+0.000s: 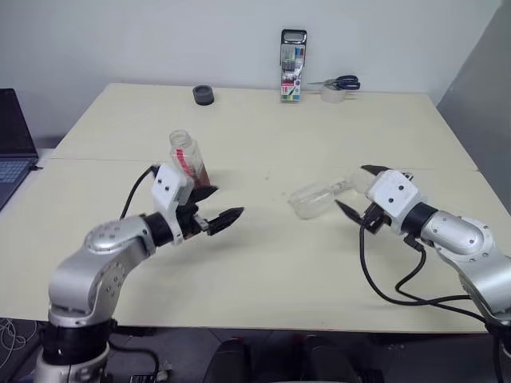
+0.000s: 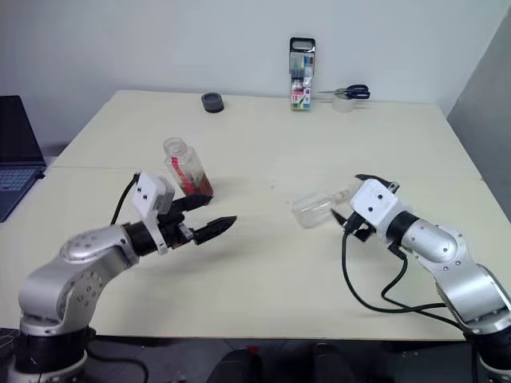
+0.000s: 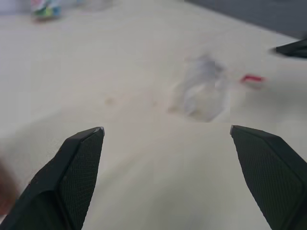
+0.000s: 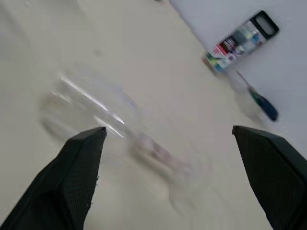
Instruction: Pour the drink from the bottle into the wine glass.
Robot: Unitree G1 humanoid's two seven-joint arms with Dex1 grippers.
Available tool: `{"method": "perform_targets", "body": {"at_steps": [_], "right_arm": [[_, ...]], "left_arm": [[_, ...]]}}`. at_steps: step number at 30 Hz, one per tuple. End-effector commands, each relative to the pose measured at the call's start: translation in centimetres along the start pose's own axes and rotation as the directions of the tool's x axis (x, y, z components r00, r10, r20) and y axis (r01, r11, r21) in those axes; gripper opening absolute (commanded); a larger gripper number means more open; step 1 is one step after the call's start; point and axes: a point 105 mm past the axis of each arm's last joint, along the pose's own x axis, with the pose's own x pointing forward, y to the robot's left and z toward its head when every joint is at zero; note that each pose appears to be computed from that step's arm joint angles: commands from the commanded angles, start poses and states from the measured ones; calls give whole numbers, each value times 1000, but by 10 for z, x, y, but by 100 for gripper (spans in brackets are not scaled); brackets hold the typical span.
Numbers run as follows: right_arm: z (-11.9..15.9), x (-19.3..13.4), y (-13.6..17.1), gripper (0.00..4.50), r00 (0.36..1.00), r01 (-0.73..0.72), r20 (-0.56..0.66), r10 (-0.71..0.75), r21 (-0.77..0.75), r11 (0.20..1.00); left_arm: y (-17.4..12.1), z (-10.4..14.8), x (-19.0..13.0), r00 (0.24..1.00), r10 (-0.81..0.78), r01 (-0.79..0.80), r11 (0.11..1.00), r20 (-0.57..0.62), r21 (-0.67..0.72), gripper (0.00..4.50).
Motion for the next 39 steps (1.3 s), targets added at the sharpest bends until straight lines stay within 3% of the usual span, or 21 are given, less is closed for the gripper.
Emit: {"method": "perform_targets", "body": {"at_steps": [1,4,12,21,34,39], "right_arm": [[-8,9,-8,450,999,33,17,-30,-231,972],[-24,19,-4,450,1000,3,-7,-5,-306,952],[-31,44,9,450,997,-66,11,81,-491,869],[-45,82,15,450,993,-113,-19,120,-514,851],[-56,105,14,450,992,-121,-52,111,-565,816],[-59,108,14,322,992,-129,-69,109,-583,802]], "left_arm": [[-19,10,6,991,-136,135,990,7,40,449],[-23,9,9,982,-186,187,979,-26,75,449],[-17,7,11,981,-190,192,978,-33,83,449],[-16,4,17,981,-190,192,977,-27,90,449],[-14,4,19,985,-174,174,981,-17,87,449],[-15,3,18,984,-175,176,981,-21,83,450]]}}
